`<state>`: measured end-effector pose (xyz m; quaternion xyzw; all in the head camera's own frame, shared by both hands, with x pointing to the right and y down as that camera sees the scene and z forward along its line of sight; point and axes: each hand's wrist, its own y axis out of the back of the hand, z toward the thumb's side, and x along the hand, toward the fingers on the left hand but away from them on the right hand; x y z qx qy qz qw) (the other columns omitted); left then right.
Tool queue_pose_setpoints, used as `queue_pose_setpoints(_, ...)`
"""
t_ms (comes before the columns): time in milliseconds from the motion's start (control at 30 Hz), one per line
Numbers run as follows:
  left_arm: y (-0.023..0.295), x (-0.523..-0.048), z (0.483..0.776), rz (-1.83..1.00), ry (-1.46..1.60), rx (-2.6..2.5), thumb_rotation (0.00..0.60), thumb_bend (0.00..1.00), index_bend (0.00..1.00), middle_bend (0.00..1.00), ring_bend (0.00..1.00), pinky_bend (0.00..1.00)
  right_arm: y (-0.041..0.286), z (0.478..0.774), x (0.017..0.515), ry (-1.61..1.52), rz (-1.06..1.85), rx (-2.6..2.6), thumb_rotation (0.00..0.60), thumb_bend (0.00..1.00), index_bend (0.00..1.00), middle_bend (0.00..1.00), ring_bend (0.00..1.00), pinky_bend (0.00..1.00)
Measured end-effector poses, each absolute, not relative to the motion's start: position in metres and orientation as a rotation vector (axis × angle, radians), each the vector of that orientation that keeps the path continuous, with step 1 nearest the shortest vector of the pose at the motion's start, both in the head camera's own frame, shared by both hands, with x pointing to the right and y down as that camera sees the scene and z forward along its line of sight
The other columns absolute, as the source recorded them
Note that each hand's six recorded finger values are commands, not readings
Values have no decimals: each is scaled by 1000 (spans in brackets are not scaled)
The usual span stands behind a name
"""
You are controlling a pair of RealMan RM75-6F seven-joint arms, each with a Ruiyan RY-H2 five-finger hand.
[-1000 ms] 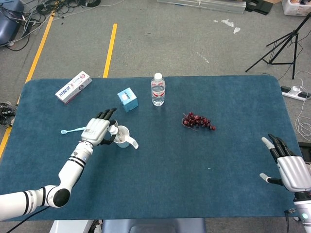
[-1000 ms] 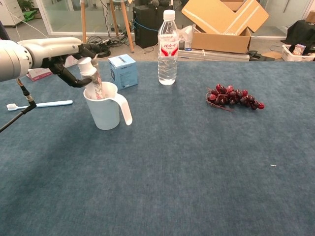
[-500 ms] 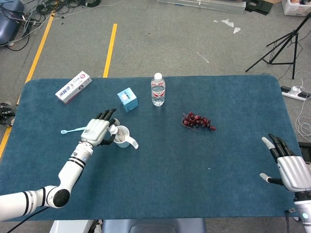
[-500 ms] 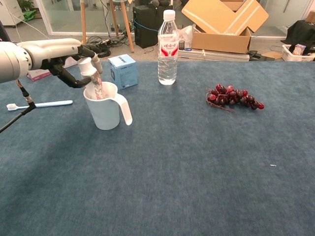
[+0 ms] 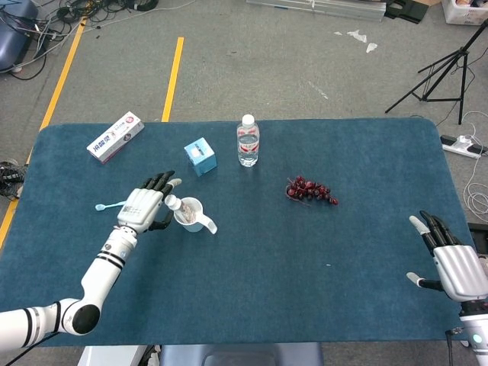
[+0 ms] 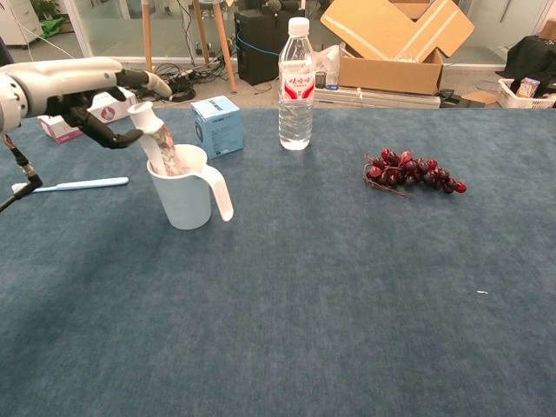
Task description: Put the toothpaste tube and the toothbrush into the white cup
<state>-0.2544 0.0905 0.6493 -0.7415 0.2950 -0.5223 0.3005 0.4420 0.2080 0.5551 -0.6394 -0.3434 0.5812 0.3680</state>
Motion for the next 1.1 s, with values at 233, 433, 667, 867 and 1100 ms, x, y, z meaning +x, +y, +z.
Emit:
queue_pose_setpoints(233,96,-268,639,-1390,805,-1956,600,472,85,42,17,127,209,558,440,-869,1497,-1642,600,0,43,24,43,390)
queue_pose_setpoints(433,96,-283,630,-1403,840,-1925,600,472,78,42,17,131,209,559,439,-862,1499,-1643,600,0,43,24,43,390)
queue_pose_setpoints(667,96,-320,621,-1485,871,-1829,600,290,55,41,17,132,209,555,440,-875,1489,-1638,600,0,43,24,43,390)
queue_pose_setpoints(867,98,-349,625,-1575,883,-1769,600,187,120,27,17,132,210,552,440,-884,1480,-1630,600,0,43,24,44,390)
queue_pose_setpoints(1100,93,-375,640,-1662,885,-1725,600,139,258,0,1,93,209,552,441,-893,1485,-1620,600,0,43,31,43,390)
